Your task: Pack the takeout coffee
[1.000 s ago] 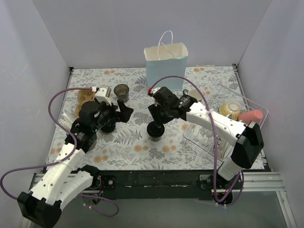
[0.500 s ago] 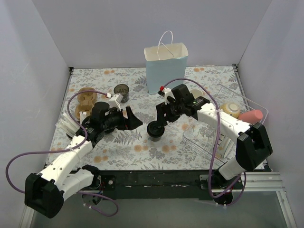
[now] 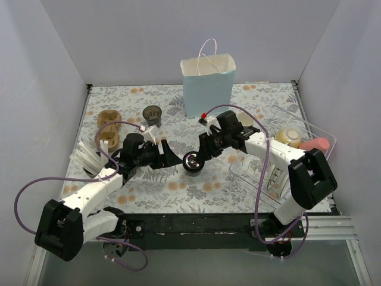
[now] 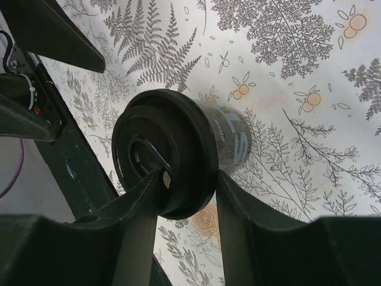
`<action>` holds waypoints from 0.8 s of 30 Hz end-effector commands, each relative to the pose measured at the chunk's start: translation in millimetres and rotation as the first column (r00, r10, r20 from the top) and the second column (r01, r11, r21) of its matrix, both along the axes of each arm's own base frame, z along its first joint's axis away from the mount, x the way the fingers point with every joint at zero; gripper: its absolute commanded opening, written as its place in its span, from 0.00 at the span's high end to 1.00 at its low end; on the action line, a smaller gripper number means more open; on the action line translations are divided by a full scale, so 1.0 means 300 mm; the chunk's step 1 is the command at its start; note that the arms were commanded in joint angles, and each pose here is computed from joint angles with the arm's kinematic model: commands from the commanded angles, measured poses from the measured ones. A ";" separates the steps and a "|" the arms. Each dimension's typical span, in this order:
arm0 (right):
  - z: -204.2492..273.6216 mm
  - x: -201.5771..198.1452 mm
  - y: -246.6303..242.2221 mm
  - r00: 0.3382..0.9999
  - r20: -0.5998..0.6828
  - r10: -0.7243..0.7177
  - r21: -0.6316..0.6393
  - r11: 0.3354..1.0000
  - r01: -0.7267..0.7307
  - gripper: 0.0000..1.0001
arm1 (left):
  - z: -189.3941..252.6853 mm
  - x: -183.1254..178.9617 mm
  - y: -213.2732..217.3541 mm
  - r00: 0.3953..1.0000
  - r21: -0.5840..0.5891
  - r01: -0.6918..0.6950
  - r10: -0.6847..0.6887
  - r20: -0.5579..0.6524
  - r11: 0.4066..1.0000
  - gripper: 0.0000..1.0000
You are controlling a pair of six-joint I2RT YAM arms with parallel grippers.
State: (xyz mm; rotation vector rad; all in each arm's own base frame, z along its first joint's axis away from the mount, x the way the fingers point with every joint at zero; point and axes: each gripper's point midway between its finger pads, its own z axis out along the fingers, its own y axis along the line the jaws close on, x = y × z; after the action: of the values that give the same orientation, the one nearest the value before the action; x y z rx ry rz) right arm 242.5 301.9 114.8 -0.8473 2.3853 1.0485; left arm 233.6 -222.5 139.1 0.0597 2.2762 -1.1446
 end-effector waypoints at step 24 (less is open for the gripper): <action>-0.037 0.010 -0.013 0.999 -0.029 -0.040 0.016 0.999 0.040 0.56 | -0.085 0.040 -0.126 0.997 -0.058 0.072 -0.074 -0.022 0.996 0.27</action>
State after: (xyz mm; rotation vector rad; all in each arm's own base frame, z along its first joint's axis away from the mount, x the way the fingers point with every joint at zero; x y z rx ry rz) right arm 244.6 305.3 116.1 -0.7887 2.3681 1.1226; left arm 245.4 -254.0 118.2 0.0714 2.2828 -1.2507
